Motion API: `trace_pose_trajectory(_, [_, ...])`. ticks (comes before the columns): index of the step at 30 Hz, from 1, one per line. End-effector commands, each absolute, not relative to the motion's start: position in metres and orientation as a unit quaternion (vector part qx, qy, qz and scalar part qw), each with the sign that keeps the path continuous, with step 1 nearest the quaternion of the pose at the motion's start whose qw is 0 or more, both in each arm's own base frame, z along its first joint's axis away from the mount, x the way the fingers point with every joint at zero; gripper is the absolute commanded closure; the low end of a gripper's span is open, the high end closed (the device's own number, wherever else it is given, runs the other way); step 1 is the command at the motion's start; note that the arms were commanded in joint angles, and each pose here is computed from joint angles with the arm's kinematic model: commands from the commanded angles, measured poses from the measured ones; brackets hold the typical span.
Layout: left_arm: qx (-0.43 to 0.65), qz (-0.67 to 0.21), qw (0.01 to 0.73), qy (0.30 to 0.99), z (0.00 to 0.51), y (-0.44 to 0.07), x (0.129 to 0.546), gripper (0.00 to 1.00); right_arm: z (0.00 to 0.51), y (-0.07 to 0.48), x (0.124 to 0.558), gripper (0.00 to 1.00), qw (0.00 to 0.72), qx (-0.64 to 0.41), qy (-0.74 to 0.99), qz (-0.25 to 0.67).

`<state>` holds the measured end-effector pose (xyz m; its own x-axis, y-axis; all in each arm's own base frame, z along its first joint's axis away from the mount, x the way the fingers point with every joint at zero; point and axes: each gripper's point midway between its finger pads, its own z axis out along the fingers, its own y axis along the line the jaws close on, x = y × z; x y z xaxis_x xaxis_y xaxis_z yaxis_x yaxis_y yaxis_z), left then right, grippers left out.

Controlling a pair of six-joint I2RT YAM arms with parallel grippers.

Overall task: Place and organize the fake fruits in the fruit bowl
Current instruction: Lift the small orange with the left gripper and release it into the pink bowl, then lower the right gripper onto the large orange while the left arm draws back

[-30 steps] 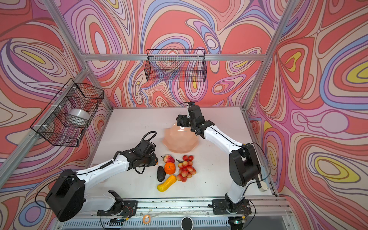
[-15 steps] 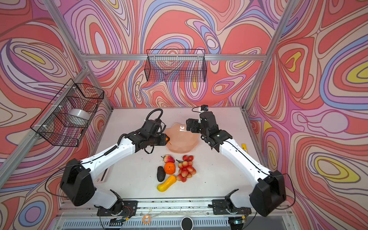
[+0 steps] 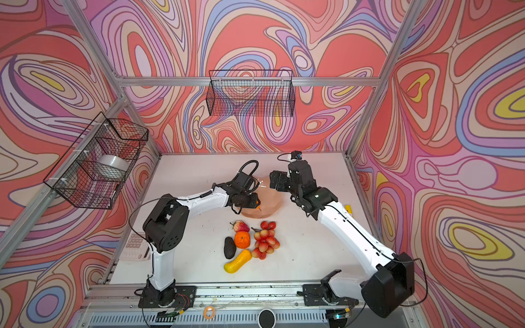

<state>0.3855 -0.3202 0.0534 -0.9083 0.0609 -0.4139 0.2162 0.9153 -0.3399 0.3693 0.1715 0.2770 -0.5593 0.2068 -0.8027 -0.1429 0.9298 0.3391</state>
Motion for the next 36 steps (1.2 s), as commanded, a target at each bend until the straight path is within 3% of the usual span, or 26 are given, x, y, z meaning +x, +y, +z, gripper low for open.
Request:
trace_pose_trajectory(1, [0.064, -0.213, 0.215, 0.951, 0.066, -0.332, 0.395, 0.56, 0.274, 0.165, 0.361, 0.04, 0.463, 0.023, 0.868, 0.177])
trace_pose_trajectory(5, [0.07, -0.222, 0.25, 0.94, 0.101, -0.335, 0.403, 0.32, 0.271, 0.163, 0.346, 0.06, 0.441, -0.004, 0.882, 0.168])
trace_pose_trajectory(10, [0.077, -0.219, 0.329, 0.915, 0.167, -0.327, 0.416, 0.18, 0.257, 0.158, 0.312, 0.08, 0.403, -0.04, 0.901, 0.153])
trace_pose_trajectory(14, [0.081, -0.196, 0.405, 0.889, 0.227, -0.307, 0.42, 0.16, 0.245, 0.182, 0.286, 0.08, 0.371, -0.083, 0.913, 0.147])
trace_pose_trajectory(20, [0.06, -0.142, 0.525, 0.837, 0.295, -0.242, 0.401, 0.1, 0.212, 0.26, 0.244, 0.1, 0.307, -0.147, 0.926, 0.164])
trace_pose_trajectory(28, [-0.037, -0.11, 0.548, 0.829, 0.28, -0.139, 0.363, 0.08, 0.147, 0.334, 0.201, 0.17, 0.218, -0.171, 0.944, 0.178])
trace_pose_trajectory(36, [-0.066, -0.071, 0.54, 0.836, 0.257, -0.098, 0.336, 0.06, 0.102, 0.346, 0.204, 0.24, 0.198, -0.148, 0.959, 0.142])
